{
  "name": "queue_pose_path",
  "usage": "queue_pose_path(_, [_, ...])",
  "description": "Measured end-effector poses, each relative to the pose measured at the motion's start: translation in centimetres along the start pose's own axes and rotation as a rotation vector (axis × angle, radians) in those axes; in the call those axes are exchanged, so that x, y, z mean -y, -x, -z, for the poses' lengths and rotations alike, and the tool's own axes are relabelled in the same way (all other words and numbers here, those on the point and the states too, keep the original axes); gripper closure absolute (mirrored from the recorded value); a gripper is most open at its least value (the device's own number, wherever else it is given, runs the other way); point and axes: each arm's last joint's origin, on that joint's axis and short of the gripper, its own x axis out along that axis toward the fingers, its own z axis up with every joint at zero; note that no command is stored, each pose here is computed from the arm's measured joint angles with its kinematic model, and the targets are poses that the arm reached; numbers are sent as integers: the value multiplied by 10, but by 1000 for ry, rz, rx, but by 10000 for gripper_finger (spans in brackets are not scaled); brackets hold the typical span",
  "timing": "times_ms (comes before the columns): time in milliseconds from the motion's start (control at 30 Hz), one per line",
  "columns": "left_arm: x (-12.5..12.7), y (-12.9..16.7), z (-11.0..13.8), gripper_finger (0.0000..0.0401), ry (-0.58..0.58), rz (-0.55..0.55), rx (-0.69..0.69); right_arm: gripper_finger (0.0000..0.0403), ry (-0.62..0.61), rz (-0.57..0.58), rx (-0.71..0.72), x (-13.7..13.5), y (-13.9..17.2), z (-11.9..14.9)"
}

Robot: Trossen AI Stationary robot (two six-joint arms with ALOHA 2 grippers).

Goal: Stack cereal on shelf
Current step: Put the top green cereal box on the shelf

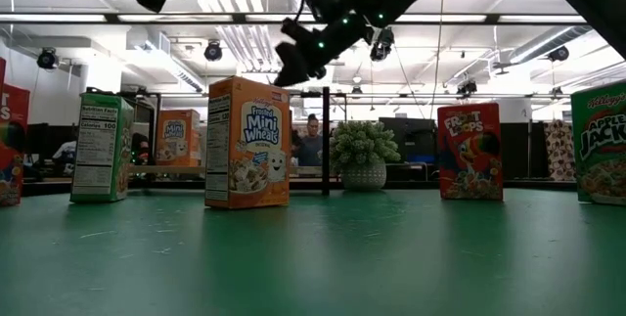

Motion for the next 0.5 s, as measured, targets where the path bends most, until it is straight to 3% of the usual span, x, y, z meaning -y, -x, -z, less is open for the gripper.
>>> queue_pose_path(167, [0, 0, 0, 401, 0, 0, 1, 394, -23, 7, 88, 0, -13, 1])
queue_pose_path(500, [0, 0, 0, 401, 0, 0, 0, 394, -18, 31, 38, -3, -33, 22])
